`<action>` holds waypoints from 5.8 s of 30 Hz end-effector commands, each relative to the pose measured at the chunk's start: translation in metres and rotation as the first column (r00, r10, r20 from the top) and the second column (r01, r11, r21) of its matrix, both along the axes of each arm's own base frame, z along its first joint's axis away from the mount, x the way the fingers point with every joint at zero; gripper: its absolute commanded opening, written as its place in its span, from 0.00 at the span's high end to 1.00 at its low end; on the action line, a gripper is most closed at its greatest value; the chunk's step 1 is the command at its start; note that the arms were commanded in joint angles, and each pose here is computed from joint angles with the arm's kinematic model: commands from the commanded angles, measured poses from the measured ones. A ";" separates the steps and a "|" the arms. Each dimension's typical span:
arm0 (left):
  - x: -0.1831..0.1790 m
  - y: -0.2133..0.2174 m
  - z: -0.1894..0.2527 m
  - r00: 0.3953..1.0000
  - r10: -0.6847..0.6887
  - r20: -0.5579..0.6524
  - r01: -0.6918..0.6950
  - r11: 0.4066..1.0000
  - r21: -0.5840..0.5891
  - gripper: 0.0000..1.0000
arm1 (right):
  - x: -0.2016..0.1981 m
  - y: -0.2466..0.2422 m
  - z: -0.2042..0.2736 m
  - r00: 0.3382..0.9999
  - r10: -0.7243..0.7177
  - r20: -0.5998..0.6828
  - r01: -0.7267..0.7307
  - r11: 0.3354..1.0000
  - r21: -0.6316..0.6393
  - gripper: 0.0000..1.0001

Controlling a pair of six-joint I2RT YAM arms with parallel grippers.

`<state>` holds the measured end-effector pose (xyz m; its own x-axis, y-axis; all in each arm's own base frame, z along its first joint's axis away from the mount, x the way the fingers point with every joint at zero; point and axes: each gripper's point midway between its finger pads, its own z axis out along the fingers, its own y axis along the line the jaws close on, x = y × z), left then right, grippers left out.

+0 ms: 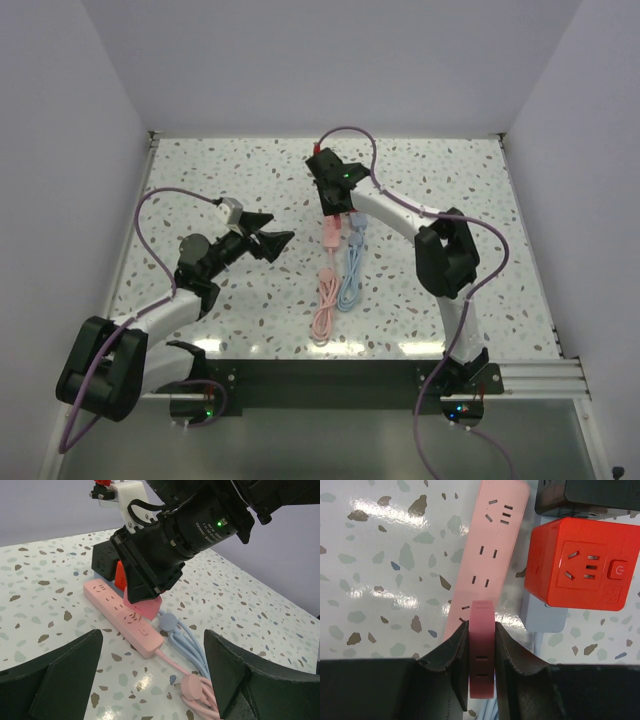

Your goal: Insert the plug

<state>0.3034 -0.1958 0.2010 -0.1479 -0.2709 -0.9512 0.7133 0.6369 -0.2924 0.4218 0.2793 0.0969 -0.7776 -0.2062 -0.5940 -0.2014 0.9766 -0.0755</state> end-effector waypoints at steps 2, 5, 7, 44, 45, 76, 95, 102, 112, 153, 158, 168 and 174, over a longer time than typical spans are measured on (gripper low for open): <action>0.006 0.002 0.019 0.997 0.007 0.078 -0.007 1.000 0.003 0.12 | 0.016 0.004 0.013 0.997 -0.043 0.059 0.042 0.999 0.014 1.00; 0.006 0.001 0.019 0.997 0.006 0.081 -0.006 1.000 0.004 0.12 | 0.019 0.002 0.013 0.996 -0.053 0.071 0.053 0.999 0.007 1.00; 0.005 0.001 0.019 0.997 0.001 0.081 -0.001 1.000 0.005 0.12 | 0.020 0.002 0.014 0.995 -0.057 0.078 0.056 0.998 0.007 1.00; -0.002 -0.001 0.023 0.995 -0.023 0.094 0.023 1.000 -0.005 0.12 | 0.006 0.003 0.013 0.995 -0.081 0.054 0.083 0.996 -0.039 1.00; -0.004 -0.001 0.022 0.995 -0.024 0.094 0.025 1.000 -0.005 0.12 | 0.005 0.004 0.013 0.996 -0.079 0.052 0.081 0.996 -0.040 1.00; -0.010 0.001 0.024 0.995 -0.026 0.100 0.027 1.000 -0.011 0.12 | 0.019 0.011 0.007 0.983 -0.164 0.088 0.163 0.987 0.016 1.00; -0.017 0.000 0.025 0.994 -0.041 0.103 0.043 0.999 -0.021 0.12 | 0.009 -0.004 -0.028 0.966 -0.250 0.071 0.253 0.966 -0.044 1.00; -0.015 0.003 0.025 0.994 -0.024 0.105 0.026 1.000 -0.014 0.12 | 0.003 -0.011 -0.042 0.967 -0.249 0.058 0.252 0.966 -0.056 1.00; -0.013 0.004 0.023 0.995 -0.013 0.103 0.014 1.000 -0.007 0.12 | -0.011 -0.017 -0.045 0.973 -0.229 0.036 0.231 0.971 -0.058 1.00; -0.017 0.006 0.030 0.992 -0.005 0.128 0.006 1.000 -0.006 0.11 | -0.045 -0.005 -0.078 0.984 -0.180 -0.010 0.179 0.982 -0.064 1.00; -0.017 0.006 0.031 0.992 -0.005 0.130 0.006 1.000 -0.006 0.11 | -0.051 -0.006 -0.085 0.984 -0.178 -0.016 0.176 0.980 -0.094 1.00; -0.018 0.007 0.032 0.991 -0.005 0.134 0.006 1.000 -0.006 0.11 | -0.062 0.002 -0.093 0.987 -0.157 -0.033 0.154 0.985 -0.074 1.00; -0.018 0.008 0.032 0.991 -0.005 0.134 0.005 1.000 -0.005 0.11 | -0.066 0.005 -0.105 0.987 -0.151 -0.060 0.147 0.987 -0.067 1.00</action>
<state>0.2846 -0.1938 0.2313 -0.0637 -0.2910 -0.9546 0.7555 0.6110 -0.2367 0.4281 0.2830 0.0788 -0.6306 -0.0094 -0.7760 0.0642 0.9959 -0.0642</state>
